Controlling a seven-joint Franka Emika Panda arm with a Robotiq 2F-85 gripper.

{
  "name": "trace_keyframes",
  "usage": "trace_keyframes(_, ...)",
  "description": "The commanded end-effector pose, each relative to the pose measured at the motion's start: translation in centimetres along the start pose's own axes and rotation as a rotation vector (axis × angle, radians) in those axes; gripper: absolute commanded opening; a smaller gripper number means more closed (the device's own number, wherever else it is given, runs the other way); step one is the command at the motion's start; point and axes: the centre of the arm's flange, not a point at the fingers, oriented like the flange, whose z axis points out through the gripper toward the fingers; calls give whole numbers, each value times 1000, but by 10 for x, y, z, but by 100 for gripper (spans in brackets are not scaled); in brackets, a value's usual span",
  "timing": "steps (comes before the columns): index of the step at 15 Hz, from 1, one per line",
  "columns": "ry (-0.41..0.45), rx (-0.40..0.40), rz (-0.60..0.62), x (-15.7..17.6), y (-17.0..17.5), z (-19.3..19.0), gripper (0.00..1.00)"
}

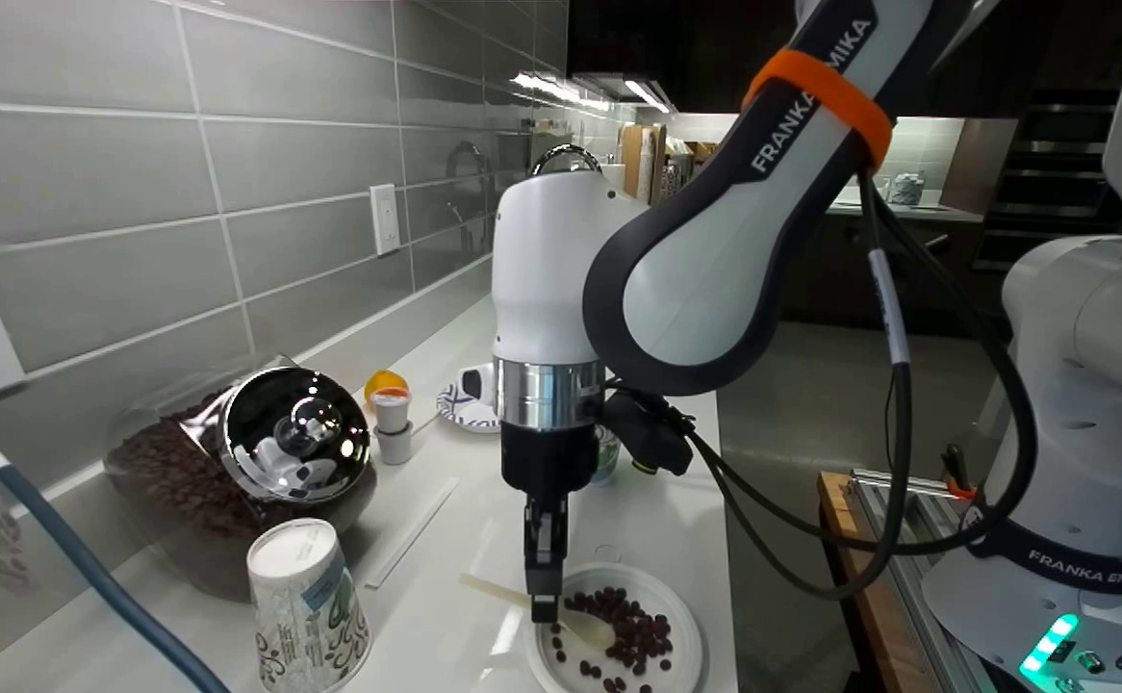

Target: Use the white spoon to take some of the contents on the white plate and place them in the white cup.

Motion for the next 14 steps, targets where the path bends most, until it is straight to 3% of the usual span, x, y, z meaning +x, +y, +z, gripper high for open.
trace_keyframes(1, -54, -21, 11, -1, -1, -3, 4)
trace_keyframes(9, -100, -70, 78, 4, 11, 9, 4)
trace_keyframes(14, -52, -114, 156, 13, 23, 15, 4)
